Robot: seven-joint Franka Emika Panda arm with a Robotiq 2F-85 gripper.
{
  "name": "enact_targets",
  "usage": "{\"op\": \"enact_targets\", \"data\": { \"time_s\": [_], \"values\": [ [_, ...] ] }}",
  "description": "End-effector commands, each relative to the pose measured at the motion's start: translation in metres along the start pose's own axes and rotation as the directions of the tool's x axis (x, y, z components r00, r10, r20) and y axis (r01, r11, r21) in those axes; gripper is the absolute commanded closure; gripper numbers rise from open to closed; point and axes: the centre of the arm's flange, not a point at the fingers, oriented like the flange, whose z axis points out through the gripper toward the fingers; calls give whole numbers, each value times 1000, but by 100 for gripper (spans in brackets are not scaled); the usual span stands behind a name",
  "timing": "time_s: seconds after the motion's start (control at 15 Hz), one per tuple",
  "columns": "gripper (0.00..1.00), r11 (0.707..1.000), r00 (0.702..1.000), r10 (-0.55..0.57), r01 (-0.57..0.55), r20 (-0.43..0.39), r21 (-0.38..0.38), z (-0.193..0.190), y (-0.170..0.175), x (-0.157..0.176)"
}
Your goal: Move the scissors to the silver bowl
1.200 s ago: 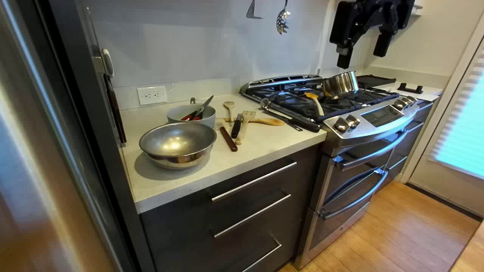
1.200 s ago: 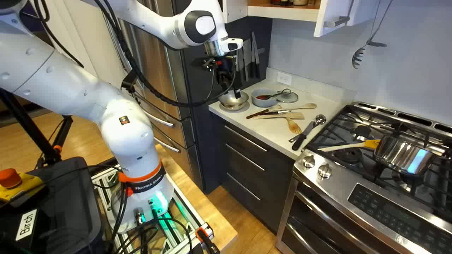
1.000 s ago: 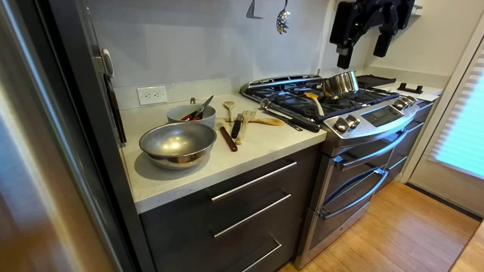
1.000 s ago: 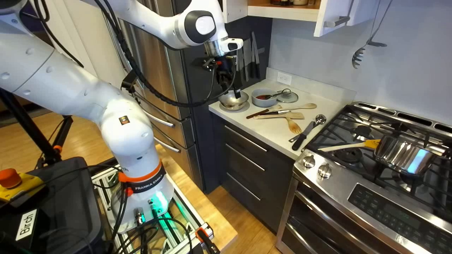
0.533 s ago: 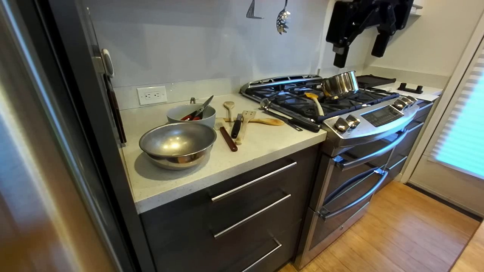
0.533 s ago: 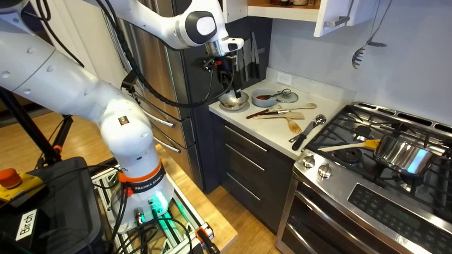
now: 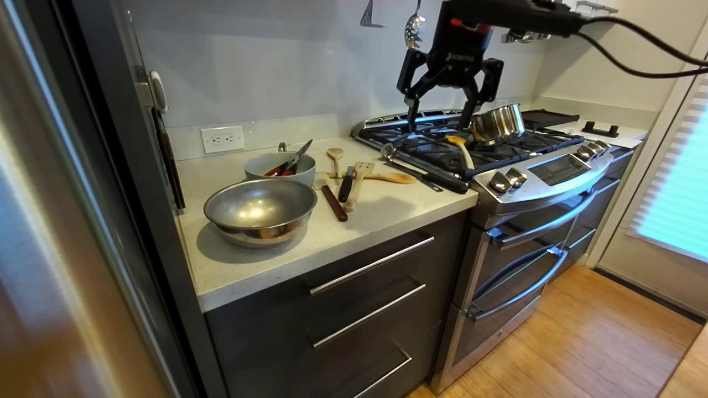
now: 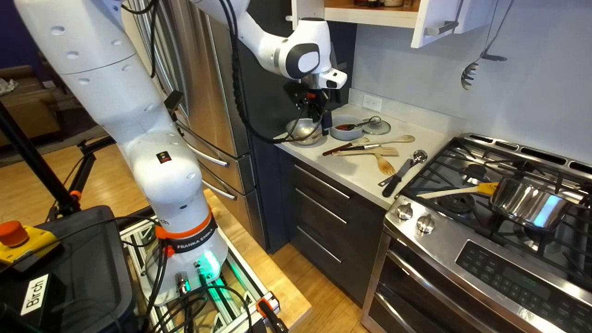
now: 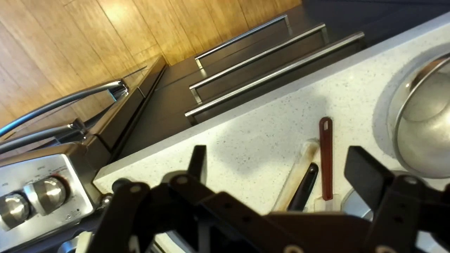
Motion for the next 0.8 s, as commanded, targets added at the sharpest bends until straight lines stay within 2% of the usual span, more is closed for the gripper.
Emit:
{"op": "enact_targets", "data": {
  "time_s": [0.0,0.07,0.13,0.33,0.73],
  "values": [
    [0,993,991,112,-115,73,37,30,-14,88],
    [0,989,986,138,-142,88,34,36,-13,108],
    [0,997,996,77,-78,34,25,22,-1,57],
    [0,993,992,111,-113,58,24,40,1,91],
    [0,993,991,114,-116,62,25,42,-3,94]
  ]
}}
